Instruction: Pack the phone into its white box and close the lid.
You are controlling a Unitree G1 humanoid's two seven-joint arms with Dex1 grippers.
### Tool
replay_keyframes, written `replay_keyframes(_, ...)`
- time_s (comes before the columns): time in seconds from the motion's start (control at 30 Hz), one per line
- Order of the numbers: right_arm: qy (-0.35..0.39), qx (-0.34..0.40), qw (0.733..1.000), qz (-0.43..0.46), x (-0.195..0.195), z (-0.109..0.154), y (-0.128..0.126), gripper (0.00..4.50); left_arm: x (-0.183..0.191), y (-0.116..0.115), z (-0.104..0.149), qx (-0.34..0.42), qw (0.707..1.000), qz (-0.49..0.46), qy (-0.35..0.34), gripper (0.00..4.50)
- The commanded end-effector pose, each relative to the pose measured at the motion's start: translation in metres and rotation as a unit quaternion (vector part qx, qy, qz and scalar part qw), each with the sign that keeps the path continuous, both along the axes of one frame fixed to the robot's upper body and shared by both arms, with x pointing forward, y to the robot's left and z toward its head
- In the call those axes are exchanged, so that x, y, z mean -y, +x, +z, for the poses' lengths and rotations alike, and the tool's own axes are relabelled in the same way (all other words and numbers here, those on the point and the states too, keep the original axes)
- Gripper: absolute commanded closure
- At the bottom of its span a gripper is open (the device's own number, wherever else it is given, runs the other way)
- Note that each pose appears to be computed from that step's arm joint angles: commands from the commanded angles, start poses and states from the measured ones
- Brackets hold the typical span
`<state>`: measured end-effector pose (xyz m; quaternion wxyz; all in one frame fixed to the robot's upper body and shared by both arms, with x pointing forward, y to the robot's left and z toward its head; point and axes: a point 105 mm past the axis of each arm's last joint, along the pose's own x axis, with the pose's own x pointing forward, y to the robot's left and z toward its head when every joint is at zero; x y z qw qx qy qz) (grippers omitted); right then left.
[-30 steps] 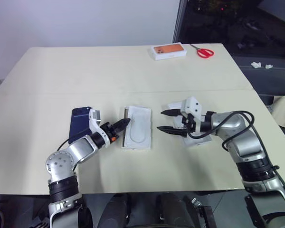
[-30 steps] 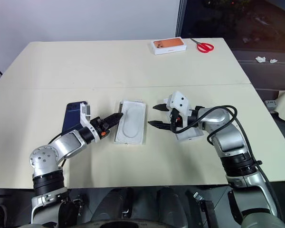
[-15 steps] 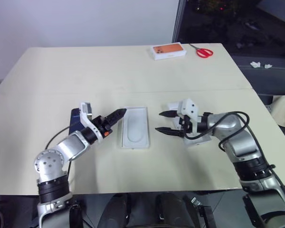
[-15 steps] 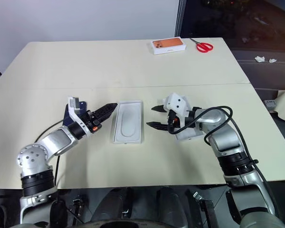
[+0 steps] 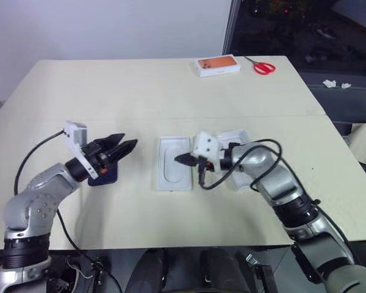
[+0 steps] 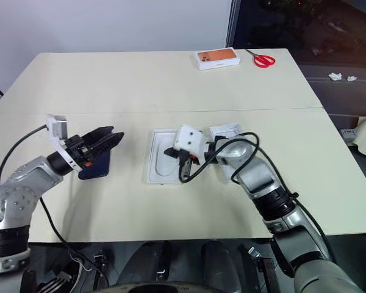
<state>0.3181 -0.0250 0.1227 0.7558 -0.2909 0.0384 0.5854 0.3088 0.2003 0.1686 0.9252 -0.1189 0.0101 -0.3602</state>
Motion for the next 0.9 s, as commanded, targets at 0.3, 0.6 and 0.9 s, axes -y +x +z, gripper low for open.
replay_keyframes(0.3, -0.065, 0.063, 0.996, 0.003, -0.018, -0.027, 0.018, 4.47, -0.003, -0.003, 0.005, 0.037, 0.999, 0.011, 0.029, 0.99)
replay_keyframes(0.6, -0.064, 0.063, 0.996, 0.015, -0.015, -0.025, 0.016, 4.47, -0.003, -0.003, 0.004, 0.037, 0.999, 0.019, 0.031, 0.99)
replay_keyframes(0.9, -0.027, 0.107, 0.994, -0.026, -0.010, 0.022, 0.041, 4.47, -0.002, 0.000, 0.006, 0.049, 0.998, 0.021, 0.032, 0.99)
